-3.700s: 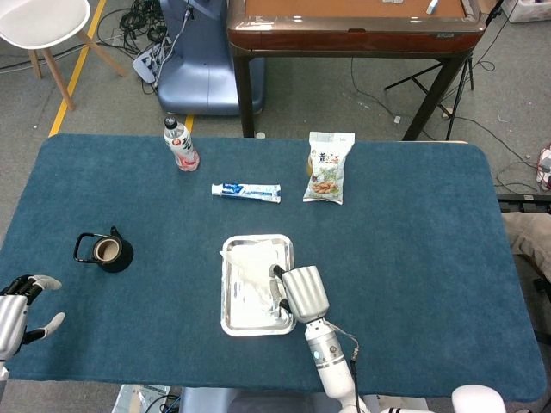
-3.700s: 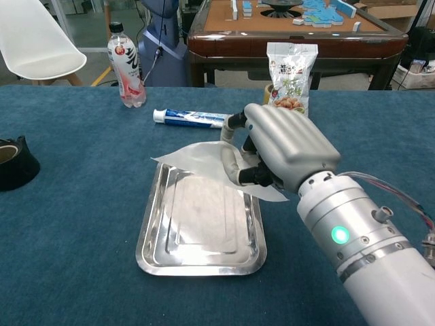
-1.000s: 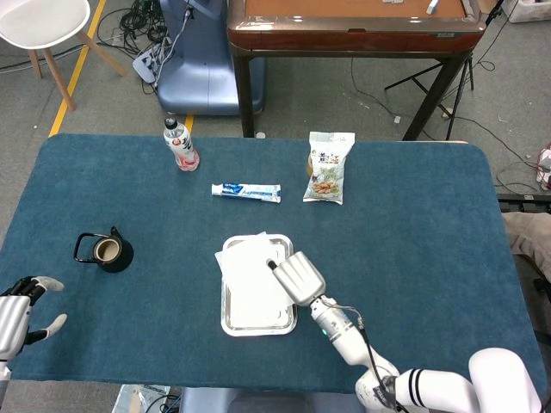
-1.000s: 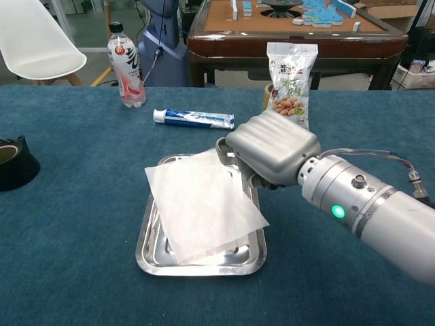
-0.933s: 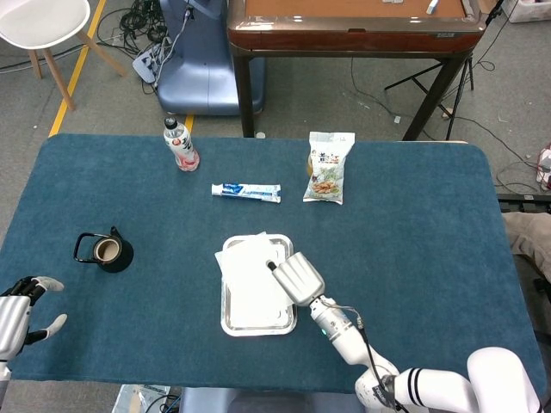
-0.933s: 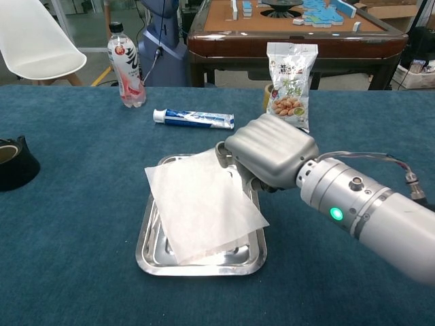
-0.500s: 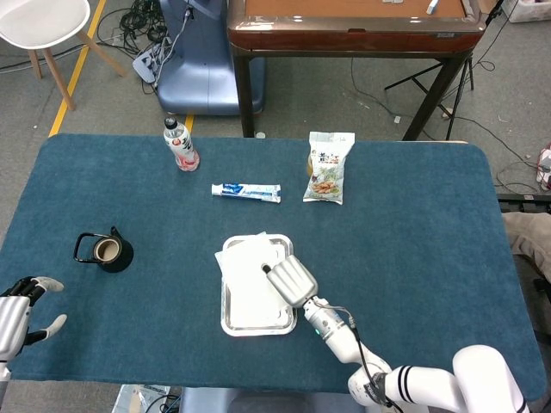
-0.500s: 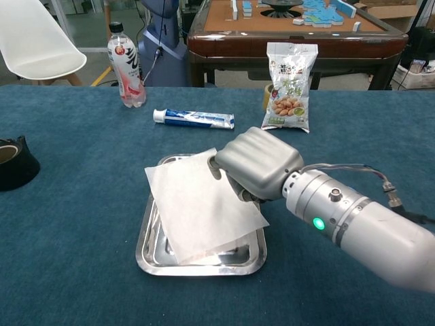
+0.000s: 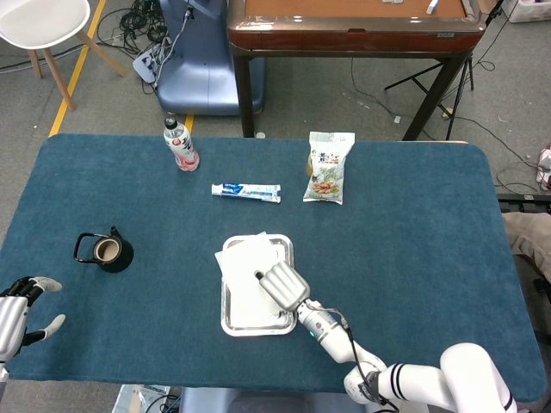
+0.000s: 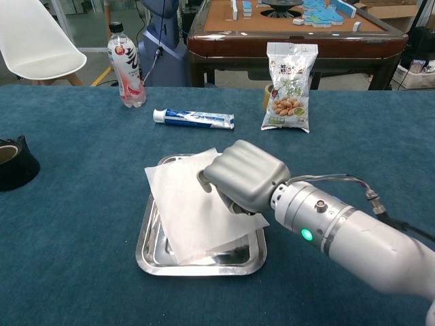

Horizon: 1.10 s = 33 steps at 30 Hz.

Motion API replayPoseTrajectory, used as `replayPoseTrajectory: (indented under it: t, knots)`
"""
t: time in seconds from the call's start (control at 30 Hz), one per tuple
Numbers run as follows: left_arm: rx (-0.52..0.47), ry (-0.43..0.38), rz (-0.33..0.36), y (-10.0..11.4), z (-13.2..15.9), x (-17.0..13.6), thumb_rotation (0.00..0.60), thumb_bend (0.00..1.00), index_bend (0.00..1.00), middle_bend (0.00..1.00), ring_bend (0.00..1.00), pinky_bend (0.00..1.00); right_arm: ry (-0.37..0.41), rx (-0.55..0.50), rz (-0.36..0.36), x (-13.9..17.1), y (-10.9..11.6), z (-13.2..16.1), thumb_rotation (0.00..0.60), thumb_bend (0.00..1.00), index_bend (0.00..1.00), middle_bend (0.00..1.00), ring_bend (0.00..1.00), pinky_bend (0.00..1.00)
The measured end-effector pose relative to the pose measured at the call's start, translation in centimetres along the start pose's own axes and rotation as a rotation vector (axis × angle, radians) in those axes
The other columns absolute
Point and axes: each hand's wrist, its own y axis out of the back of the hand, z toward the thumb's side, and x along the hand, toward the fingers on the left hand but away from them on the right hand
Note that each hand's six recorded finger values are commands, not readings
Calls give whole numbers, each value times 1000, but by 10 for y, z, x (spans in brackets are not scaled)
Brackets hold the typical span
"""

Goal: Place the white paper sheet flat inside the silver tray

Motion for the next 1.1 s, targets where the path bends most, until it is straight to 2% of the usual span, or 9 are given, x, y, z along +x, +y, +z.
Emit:
replayPoseTrajectory:
  t: [0.77, 1.1]
  knots:
    - [-4, 0, 5, 2, 0, -1, 600, 199, 397, 364, 263, 442, -9, 8, 31, -3, -10, 5, 600, 973, 380, 1000, 1000, 1000]
    - [-5, 1, 6, 2, -1, -1, 600, 199, 397, 364, 263, 442, -72, -10, 37, -1, -11, 7, 600, 973, 380, 1000, 1000, 1000]
